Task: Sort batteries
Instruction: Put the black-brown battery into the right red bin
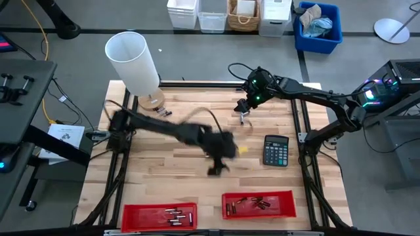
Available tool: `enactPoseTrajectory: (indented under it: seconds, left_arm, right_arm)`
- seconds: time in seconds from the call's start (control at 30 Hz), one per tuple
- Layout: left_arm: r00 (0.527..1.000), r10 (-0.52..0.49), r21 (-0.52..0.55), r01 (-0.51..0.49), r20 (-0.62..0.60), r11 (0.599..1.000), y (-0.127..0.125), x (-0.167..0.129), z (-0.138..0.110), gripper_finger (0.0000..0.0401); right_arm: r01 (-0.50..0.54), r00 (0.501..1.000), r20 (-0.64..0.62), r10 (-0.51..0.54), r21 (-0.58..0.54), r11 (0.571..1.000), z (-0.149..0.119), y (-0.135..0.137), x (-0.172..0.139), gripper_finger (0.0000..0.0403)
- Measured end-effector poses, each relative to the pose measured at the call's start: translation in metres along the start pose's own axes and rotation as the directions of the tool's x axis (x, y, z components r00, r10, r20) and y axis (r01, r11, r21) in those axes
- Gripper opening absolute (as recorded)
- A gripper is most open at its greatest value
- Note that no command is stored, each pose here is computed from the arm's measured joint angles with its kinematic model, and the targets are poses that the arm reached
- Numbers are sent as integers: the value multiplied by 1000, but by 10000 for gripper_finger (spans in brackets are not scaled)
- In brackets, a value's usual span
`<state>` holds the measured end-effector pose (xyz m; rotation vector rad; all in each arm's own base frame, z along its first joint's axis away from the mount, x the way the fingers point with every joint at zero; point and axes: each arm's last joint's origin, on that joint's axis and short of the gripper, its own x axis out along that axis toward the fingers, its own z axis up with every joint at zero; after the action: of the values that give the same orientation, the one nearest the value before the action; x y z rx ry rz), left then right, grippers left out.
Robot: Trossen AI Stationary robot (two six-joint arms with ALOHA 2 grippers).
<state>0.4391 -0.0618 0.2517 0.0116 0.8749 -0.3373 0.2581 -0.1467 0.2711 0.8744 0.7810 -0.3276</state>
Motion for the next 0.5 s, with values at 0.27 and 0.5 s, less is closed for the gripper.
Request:
enactPoseTrajectory:
  seconds: [0.27,0.5]
  left_arm:
    - [895,375,-573,-443,-241,689,80,-63,-139,183]
    - [766,336,-717,-637,-548,284,69,-97,-233,174]
  right_arm:
    - [-7,1000,14,7,-59,998,0,0,-6,222]
    - [-4,1000,16,7,-160,987,0,-1,-8,222]
